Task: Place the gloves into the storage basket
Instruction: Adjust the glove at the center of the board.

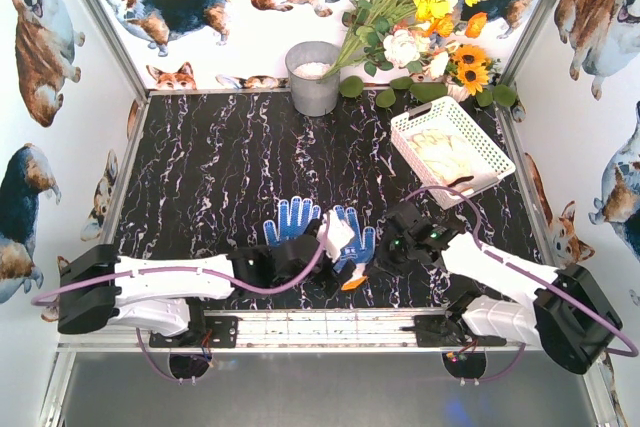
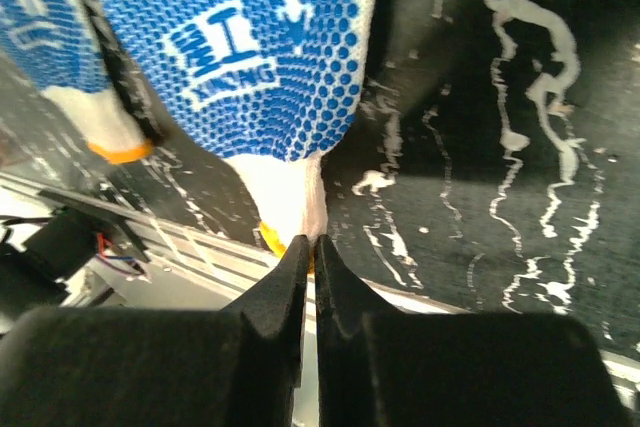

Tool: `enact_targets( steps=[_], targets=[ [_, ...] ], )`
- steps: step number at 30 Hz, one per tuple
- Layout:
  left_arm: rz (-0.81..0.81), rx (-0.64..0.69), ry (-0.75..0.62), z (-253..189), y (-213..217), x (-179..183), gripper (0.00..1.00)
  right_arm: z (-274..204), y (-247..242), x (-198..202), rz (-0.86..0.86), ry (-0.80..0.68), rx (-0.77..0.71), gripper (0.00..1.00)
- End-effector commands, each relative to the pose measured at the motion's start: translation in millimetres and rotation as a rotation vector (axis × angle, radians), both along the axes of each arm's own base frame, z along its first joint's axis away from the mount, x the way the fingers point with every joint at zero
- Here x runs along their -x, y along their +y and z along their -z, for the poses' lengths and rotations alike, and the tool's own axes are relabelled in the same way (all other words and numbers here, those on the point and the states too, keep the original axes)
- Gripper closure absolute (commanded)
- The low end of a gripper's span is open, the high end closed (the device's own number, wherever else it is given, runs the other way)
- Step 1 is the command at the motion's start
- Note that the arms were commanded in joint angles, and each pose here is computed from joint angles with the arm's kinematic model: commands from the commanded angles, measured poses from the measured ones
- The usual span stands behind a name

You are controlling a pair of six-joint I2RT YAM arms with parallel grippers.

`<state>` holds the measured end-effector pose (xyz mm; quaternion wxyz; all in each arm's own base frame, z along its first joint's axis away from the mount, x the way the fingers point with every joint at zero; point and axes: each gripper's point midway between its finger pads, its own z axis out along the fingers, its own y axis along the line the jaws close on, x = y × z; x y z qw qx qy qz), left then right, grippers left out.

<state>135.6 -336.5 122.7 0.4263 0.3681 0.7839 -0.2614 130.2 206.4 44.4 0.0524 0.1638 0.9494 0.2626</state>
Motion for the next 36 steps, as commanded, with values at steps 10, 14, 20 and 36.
enact_targets(
  steps=[10,14,20,36],
  targets=[
    [0.025,-0.095,-0.071,42.4,-11.5,4.9,0.08,-67.2,34.3,-46.6,0.158,-0.167,-0.226,1.0],
    [-0.041,-0.122,-0.112,46.1,-10.1,-8.8,0.08,-71.8,35.9,-45.6,0.163,-0.163,-0.244,1.0],
    [-0.103,-0.167,-0.162,50.6,-14.8,-24.4,0.43,-80.9,41.3,-46.4,0.159,-0.162,-0.281,1.0],
    [-0.219,-0.122,-0.089,-10.3,6.8,-55.3,1.0,-101.5,13.0,-57.3,0.157,-0.324,-0.162,0.4]
  ],
)
